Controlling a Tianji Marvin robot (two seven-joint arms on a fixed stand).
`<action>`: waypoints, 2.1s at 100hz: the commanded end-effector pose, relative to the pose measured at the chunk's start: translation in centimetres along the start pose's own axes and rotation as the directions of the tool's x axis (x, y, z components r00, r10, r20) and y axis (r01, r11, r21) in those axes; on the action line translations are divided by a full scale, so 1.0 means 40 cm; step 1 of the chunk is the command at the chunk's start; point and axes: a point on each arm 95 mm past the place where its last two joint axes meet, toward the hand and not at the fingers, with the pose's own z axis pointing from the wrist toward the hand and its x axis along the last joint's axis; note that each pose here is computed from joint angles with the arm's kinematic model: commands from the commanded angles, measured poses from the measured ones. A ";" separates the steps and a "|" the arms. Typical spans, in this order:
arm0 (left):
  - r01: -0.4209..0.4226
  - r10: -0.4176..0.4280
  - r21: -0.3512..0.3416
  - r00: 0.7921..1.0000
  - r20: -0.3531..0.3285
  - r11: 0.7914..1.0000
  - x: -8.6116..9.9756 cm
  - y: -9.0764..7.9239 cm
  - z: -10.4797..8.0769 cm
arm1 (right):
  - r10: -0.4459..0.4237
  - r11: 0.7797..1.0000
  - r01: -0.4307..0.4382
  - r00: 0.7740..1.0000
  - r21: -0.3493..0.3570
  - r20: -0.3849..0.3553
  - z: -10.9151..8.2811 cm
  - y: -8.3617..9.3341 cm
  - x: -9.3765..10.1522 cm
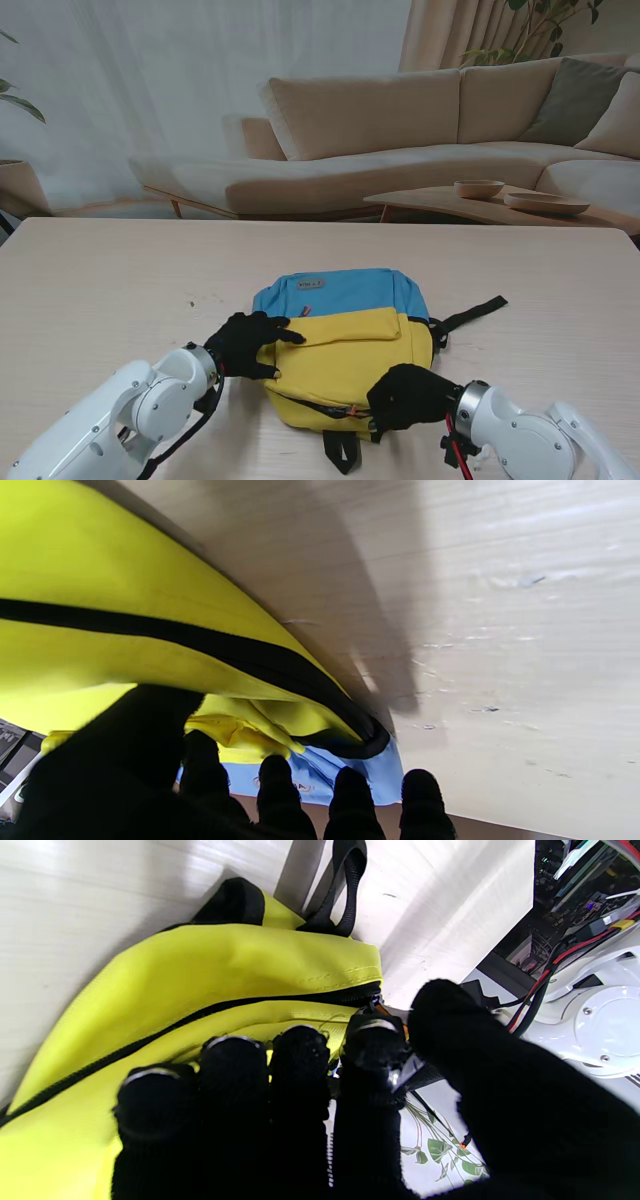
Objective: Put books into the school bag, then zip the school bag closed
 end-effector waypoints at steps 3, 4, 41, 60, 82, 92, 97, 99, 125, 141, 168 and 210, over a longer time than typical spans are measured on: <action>0.019 -0.018 -0.046 1.000 0.024 0.999 -0.030 0.044 0.001 | 0.000 1.000 0.000 1.000 0.023 0.019 -0.010 -0.008 -0.021; 0.021 -0.020 -0.046 1.000 0.024 0.999 -0.031 0.046 0.002 | -0.001 1.000 0.001 1.000 0.023 0.020 -0.011 -0.007 -0.022; -0.053 0.058 -0.077 0.997 0.058 0.996 -0.052 0.076 0.021 | 0.001 1.000 0.000 0.998 -0.003 0.056 -0.053 0.025 -0.053; -0.063 0.069 -0.081 0.995 0.068 0.995 -0.053 0.077 0.021 | 0.003 0.999 0.000 0.995 -0.036 0.101 -0.082 0.057 -0.089; -0.066 0.072 -0.085 0.995 0.073 0.994 -0.053 0.076 0.018 | 0.023 0.996 -0.006 0.983 -0.093 0.180 -0.117 0.099 -0.147; -0.065 0.071 -0.084 0.995 0.073 0.994 -0.053 0.076 0.017 | 0.029 0.992 -0.002 0.976 -0.125 0.216 -0.131 0.119 -0.171; -0.066 0.073 -0.084 0.995 0.073 0.994 -0.053 0.075 0.016 | 0.033 0.991 -0.001 0.973 -0.137 0.229 -0.139 0.128 -0.182; -0.067 0.073 -0.083 0.995 0.074 0.994 -0.053 0.075 0.016 | 0.034 0.990 -0.001 0.972 -0.140 0.234 -0.143 0.131 -0.186; -0.059 0.064 -0.069 0.995 0.081 0.996 -0.057 0.071 0.008 | 0.064 0.985 -0.019 0.963 -0.172 0.261 -0.165 0.142 -0.216; -0.021 0.022 -0.021 0.998 0.054 1.000 -0.036 0.036 -0.017 | 0.076 0.986 -0.038 0.970 -0.165 0.229 -0.154 0.128 -0.203; 0.103 -0.100 0.062 0.994 -0.051 0.993 0.023 -0.055 -0.048 | 0.083 0.987 -0.052 0.975 -0.152 0.204 -0.133 0.112 -0.190; 0.150 -0.158 -0.075 0.982 -0.104 0.986 0.103 -0.080 0.080 | 0.092 0.984 -0.055 0.973 -0.172 0.213 -0.128 0.113 -0.188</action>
